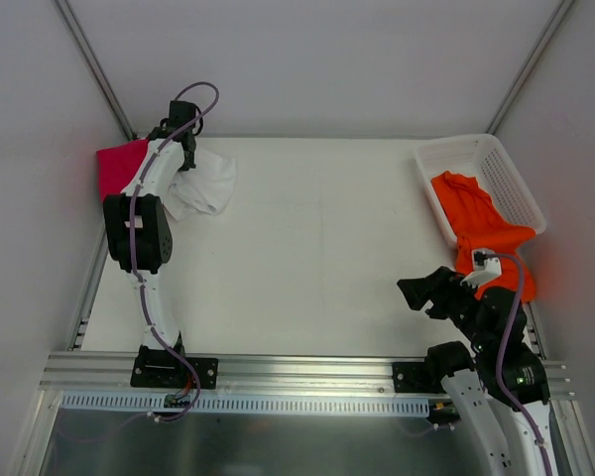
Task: Fold and stack the t-shirts
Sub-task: Neatly place the folded tshirt to the corner
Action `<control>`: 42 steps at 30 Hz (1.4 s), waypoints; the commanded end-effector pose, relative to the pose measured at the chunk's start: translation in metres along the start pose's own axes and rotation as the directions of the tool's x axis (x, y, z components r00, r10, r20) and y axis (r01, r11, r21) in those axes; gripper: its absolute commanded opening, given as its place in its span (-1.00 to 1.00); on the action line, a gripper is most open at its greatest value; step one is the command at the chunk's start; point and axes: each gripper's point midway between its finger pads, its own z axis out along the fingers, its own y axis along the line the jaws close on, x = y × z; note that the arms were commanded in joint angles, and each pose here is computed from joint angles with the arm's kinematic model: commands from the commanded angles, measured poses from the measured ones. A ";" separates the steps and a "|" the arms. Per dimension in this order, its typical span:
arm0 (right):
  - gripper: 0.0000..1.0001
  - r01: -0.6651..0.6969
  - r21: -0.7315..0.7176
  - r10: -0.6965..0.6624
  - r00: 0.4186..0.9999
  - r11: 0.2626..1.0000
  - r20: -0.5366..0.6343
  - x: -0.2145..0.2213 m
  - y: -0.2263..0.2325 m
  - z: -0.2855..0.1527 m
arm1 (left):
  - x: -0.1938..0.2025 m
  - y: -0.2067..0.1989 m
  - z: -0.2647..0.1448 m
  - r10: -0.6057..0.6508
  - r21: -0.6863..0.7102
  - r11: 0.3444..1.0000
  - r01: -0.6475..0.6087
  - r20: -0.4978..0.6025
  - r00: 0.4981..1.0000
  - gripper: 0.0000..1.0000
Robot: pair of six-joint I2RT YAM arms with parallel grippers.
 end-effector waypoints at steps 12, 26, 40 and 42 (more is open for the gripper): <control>0.52 -0.009 0.002 0.009 0.999 1.000 -0.046 0.008 -0.006 0.028 | -0.079 0.045 -0.046 -0.076 -0.078 0.993 0.094 0.207 0.975 -1.00; 0.53 -0.002 0.033 0.004 0.997 0.999 -0.073 0.016 -0.016 0.038 | -0.030 0.110 -0.029 -0.263 -0.205 0.936 0.285 0.129 0.956 -1.00; 0.53 -0.013 0.037 0.015 0.997 0.999 -0.074 0.020 -0.019 0.039 | 0.024 0.186 -0.026 -0.568 -0.322 0.745 0.584 0.152 0.809 -0.91; 0.52 -0.013 0.040 0.016 0.997 0.999 -0.076 0.021 -0.020 0.039 | 0.026 0.182 -0.017 -0.571 -0.308 0.753 0.581 0.132 0.810 0.09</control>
